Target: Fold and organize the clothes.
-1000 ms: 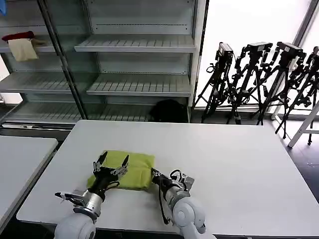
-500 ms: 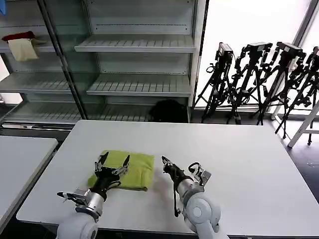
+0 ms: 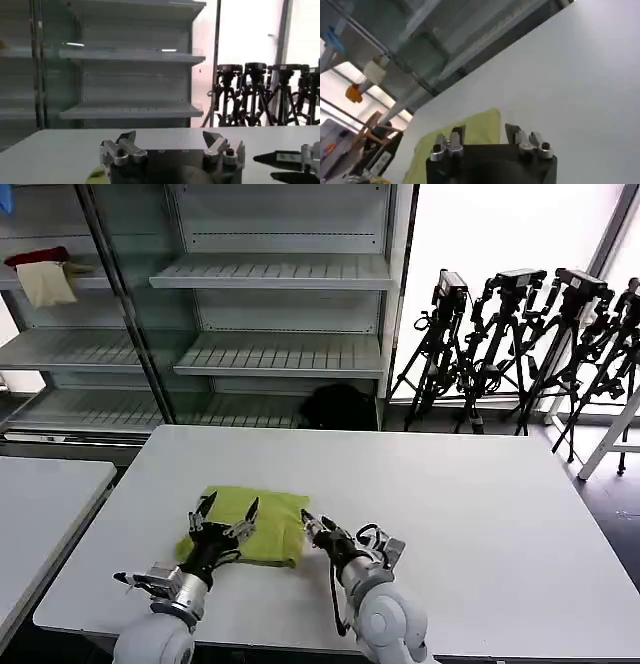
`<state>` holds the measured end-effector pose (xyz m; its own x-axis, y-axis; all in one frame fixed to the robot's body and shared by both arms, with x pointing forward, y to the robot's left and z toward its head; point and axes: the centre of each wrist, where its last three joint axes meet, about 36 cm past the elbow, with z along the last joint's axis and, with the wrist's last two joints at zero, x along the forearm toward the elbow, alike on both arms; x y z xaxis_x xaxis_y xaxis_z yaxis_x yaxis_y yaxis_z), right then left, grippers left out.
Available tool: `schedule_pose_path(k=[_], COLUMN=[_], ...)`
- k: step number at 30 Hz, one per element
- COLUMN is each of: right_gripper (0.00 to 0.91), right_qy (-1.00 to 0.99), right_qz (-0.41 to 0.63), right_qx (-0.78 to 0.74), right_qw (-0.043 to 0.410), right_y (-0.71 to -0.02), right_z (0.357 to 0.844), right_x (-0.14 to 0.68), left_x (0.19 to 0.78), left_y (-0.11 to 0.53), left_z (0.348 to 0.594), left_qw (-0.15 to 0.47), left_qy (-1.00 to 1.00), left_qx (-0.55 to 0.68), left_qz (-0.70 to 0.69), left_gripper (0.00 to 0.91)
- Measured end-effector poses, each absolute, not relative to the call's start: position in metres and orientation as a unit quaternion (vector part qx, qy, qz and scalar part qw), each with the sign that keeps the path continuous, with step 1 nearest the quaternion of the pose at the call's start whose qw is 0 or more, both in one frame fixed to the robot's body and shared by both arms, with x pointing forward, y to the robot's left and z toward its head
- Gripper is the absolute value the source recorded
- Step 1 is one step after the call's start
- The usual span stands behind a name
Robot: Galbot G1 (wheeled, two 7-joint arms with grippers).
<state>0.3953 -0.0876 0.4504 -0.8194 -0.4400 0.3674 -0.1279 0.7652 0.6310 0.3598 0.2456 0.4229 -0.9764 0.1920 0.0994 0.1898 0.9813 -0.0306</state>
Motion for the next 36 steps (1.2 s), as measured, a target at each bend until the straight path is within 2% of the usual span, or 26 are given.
schedule_pose_path(k=[1, 3, 4, 5, 8, 11, 12, 21, 36], right_gripper=[0.907, 0.796, 0.675, 0.605, 0.292, 0.111, 0.0, 0.0, 0.0], right_qy=[-0.904, -0.905, -0.905, -0.906, -0.905, -0.906, -0.906, -0.909, -0.913], right_qz=[-0.302, -0.297, -0.294, -0.292, -0.287, -0.28, -0.278, -0.267, -0.276], right_qx=[0.157, 0.158, 0.158, 0.159, 0.162, 0.162, 0.163, 0.157, 0.143], right_qw=[0.258, 0.26, 0.262, 0.264, 0.269, 0.273, 0.274, 0.28, 0.266], right_y=[-0.086, -0.083, -0.081, -0.08, -0.073, -0.07, -0.069, -0.064, -0.074], right_z=[0.449, 0.447, 0.446, 0.445, 0.442, 0.439, 0.438, 0.434, 0.446], right_x=[0.395, 0.395, 0.395, 0.394, 0.394, 0.395, 0.395, 0.395, 0.395], left_x=[0.36, 0.36, 0.36, 0.36, 0.359, 0.358, 0.358, 0.367, 0.383], left_y=[0.246, 0.246, 0.247, 0.247, 0.246, 0.246, 0.246, 0.264, 0.348], left_z=[0.423, 0.422, 0.421, 0.421, 0.42, 0.42, 0.421, 0.43, 0.44], left_qw=[0.051, 0.052, 0.053, 0.053, 0.055, 0.054, 0.053, 0.047, 0.048], left_qy=[-0.994, -0.994, -0.994, -0.994, -0.994, -0.994, -0.994, -0.995, -0.999], left_qx=[-0.096, -0.096, -0.095, -0.095, -0.096, -0.096, -0.095, -0.083, -0.015], left_qz=[0.01, 0.011, 0.011, 0.011, 0.013, 0.015, 0.016, 0.016, 0.002], left_gripper=[0.907, 0.907, 0.907, 0.907, 0.907, 0.907, 0.907, 0.907, 0.907])
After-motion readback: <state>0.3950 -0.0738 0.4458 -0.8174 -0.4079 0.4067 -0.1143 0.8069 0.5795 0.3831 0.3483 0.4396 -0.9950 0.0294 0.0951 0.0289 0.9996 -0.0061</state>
